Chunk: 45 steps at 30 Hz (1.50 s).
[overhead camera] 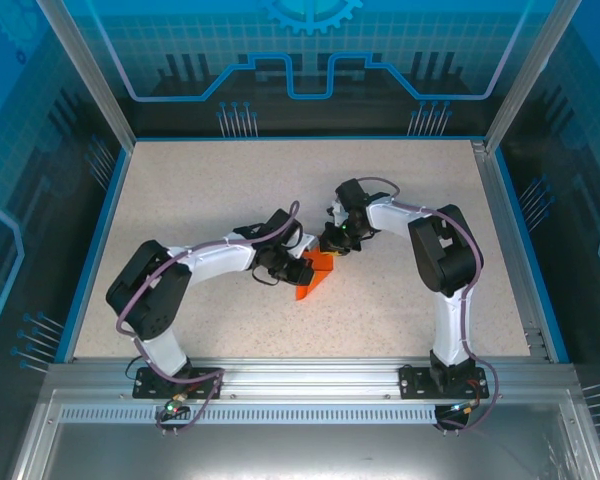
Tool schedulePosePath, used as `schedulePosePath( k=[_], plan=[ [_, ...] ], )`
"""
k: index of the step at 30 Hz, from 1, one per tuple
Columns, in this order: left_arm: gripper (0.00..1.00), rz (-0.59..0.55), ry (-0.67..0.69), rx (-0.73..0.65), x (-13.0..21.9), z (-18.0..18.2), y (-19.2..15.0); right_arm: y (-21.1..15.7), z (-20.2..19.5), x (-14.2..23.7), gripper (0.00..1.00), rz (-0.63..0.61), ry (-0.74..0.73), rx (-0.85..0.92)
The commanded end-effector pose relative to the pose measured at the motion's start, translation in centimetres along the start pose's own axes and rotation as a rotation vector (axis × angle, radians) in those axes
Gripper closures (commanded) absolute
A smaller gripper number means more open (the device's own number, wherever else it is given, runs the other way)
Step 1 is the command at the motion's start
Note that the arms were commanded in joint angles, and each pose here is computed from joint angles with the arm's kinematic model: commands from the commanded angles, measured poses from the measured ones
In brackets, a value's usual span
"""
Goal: Fold a paper plane with a square sheet of paper (pick it up from the middle)
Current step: Third fold the triangle at the center of the table.
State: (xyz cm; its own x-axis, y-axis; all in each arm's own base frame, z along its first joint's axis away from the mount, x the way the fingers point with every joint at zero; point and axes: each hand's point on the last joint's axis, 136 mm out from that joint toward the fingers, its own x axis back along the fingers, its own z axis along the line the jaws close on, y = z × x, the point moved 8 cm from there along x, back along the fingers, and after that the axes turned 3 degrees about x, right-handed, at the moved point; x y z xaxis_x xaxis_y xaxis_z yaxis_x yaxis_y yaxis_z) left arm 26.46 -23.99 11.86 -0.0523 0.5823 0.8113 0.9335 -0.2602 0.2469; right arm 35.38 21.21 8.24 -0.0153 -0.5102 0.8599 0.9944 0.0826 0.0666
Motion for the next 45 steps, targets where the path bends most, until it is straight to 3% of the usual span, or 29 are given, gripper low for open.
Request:
schedulePosePath(
  k=[1,21,45],
  plan=[
    [0.97,0.009,0.004,0.036,0.0,0.4,0.8,-1.3,-0.6,-0.4,0.83,0.052,-0.067,-0.001],
    [0.96,-0.016,0.14,0.073,-0.5,2.6,1.4,-1.9,-0.7,-1.1,0.82,0.061,-0.074,-0.022],
    [0.96,-0.01,0.181,0.109,-0.8,3.3,0.7,-2.3,-1.1,-1.8,0.82,0.075,-0.107,-0.041]
  ],
)
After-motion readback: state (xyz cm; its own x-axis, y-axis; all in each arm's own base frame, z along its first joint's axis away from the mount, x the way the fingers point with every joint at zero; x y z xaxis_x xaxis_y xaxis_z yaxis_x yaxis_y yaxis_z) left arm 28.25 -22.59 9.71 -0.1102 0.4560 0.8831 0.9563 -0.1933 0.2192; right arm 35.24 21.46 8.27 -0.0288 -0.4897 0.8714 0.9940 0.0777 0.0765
